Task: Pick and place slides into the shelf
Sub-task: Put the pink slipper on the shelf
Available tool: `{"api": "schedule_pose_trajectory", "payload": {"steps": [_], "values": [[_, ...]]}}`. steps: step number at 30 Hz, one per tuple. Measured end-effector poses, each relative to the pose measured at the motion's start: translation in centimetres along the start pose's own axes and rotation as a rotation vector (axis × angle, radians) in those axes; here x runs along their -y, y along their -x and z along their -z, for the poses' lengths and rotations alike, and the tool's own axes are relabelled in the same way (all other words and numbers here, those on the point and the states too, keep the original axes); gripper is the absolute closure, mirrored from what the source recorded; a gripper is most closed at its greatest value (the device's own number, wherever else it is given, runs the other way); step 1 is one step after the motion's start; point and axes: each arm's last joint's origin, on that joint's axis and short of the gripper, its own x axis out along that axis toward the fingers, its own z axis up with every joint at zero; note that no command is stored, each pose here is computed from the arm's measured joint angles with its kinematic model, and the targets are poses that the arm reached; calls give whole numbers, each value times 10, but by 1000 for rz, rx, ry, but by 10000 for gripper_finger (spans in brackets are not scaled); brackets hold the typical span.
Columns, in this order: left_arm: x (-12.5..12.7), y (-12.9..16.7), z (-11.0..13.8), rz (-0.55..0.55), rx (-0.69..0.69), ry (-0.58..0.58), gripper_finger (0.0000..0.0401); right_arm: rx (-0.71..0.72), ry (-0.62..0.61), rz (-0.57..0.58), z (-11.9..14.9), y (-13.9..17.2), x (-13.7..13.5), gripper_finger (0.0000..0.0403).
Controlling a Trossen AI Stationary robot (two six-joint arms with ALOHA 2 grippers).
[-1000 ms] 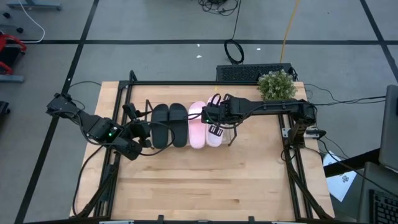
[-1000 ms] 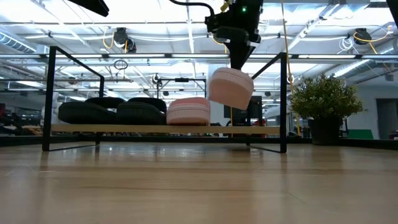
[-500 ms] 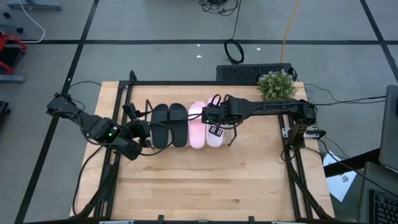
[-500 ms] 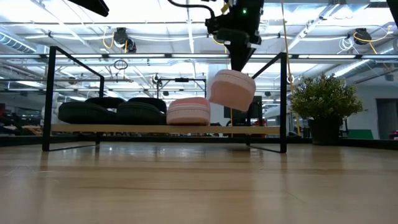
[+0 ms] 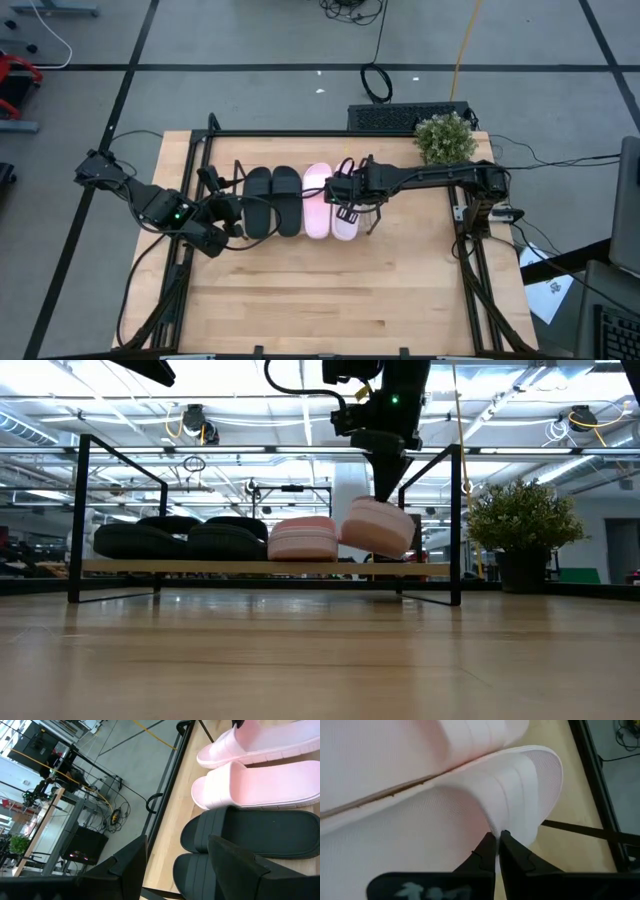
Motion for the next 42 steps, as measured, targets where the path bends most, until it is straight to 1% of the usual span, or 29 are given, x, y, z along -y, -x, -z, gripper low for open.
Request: {"api": "schedule_pose_trajectory", "payload": {"steps": [42], "values": [[0, 0, 0, 9, -3, 2, 185, -8, 4, 4, 0, -3, 3, 403]]}}
